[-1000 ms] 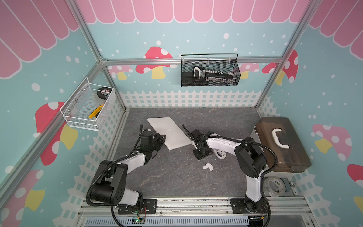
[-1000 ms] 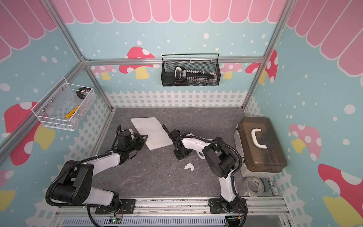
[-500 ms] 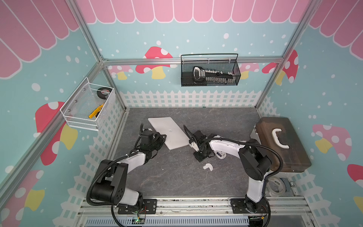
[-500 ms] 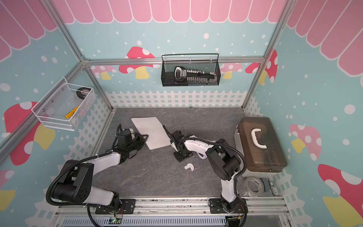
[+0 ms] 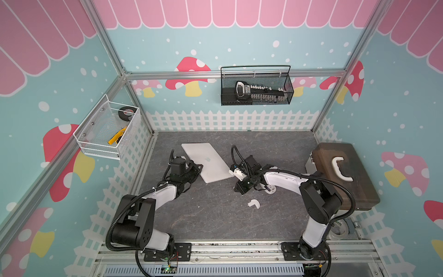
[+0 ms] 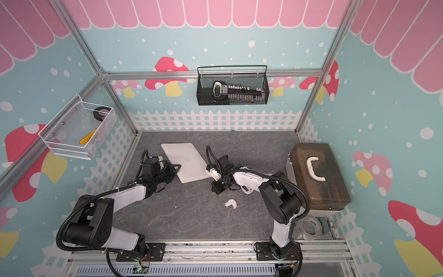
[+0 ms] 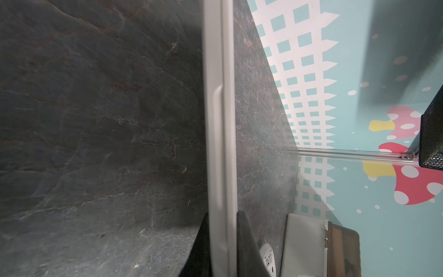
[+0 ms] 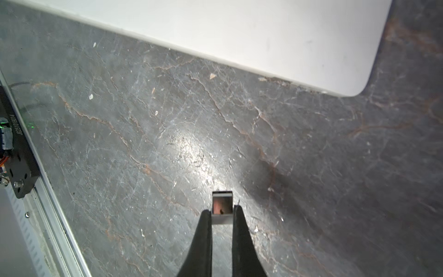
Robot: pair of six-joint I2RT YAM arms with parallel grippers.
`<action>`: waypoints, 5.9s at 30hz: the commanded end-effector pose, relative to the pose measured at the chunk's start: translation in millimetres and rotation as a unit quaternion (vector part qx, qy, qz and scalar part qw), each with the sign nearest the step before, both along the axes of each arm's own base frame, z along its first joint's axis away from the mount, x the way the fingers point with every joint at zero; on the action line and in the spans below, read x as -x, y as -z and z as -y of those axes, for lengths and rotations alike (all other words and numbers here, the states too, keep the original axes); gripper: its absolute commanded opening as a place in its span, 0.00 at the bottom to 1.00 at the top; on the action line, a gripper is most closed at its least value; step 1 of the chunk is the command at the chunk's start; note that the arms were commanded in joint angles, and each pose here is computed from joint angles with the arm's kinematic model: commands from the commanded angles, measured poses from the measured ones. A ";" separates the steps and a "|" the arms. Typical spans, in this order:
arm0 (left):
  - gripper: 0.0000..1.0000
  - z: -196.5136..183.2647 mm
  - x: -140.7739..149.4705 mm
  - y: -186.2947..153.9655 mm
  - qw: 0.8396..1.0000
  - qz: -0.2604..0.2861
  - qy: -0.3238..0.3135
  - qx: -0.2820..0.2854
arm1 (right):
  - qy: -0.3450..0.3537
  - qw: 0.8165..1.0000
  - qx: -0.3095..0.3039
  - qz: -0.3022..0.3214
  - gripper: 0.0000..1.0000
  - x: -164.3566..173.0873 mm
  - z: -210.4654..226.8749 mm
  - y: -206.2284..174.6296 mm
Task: Insert the wireless mouse receiver into the laptop
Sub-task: Pick up the USB plug at the center of the board, then insert the USB plug into the USB port.
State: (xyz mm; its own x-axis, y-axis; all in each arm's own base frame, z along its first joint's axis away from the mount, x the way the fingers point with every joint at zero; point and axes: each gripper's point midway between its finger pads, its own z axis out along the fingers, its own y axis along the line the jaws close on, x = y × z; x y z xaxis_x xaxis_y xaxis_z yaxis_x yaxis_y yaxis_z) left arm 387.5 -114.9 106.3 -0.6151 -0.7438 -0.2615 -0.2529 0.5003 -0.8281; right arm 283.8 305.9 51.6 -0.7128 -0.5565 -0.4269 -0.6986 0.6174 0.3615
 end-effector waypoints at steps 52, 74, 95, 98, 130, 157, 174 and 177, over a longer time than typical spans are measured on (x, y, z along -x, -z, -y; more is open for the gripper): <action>0.00 -12.8 -13.6 3.6 1.000 0.012 -0.003 -0.007 | 0.028 0.998 -0.054 0.003 0.00 -70.4 -29.8 12.0; 0.00 -15.8 -12.6 5.2 1.000 0.012 -0.007 -0.006 | 0.041 0.998 -0.053 0.016 0.00 -77.7 -20.7 4.0; 0.00 -16.0 -13.1 6.7 1.000 0.011 -0.009 -0.004 | 0.021 0.997 -0.073 0.017 0.00 -73.5 -28.3 -10.9; 0.00 -16.1 -12.8 7.1 1.000 0.010 -0.009 -0.004 | 0.016 0.997 -0.073 0.019 0.00 -72.1 -30.2 -12.4; 0.00 -17.5 -13.7 4.6 1.000 0.014 -0.011 -0.002 | -0.004 0.999 -0.045 0.016 0.00 -62.8 -35.5 -0.8; 0.00 -19.1 -13.9 4.5 1.000 0.015 -0.013 -0.001 | -0.010 1.000 -0.021 0.009 0.00 -59.5 -30.7 13.4; 0.00 -20.0 -13.6 5.9 1.000 0.014 -0.015 0.000 | -0.016 1.000 -0.013 0.004 0.00 -54.5 -31.9 19.1; 0.00 -20.0 -13.5 5.7 1.000 0.014 -0.014 0.000 | -0.013 1.000 -0.010 0.007 0.00 -57.5 -31.9 19.4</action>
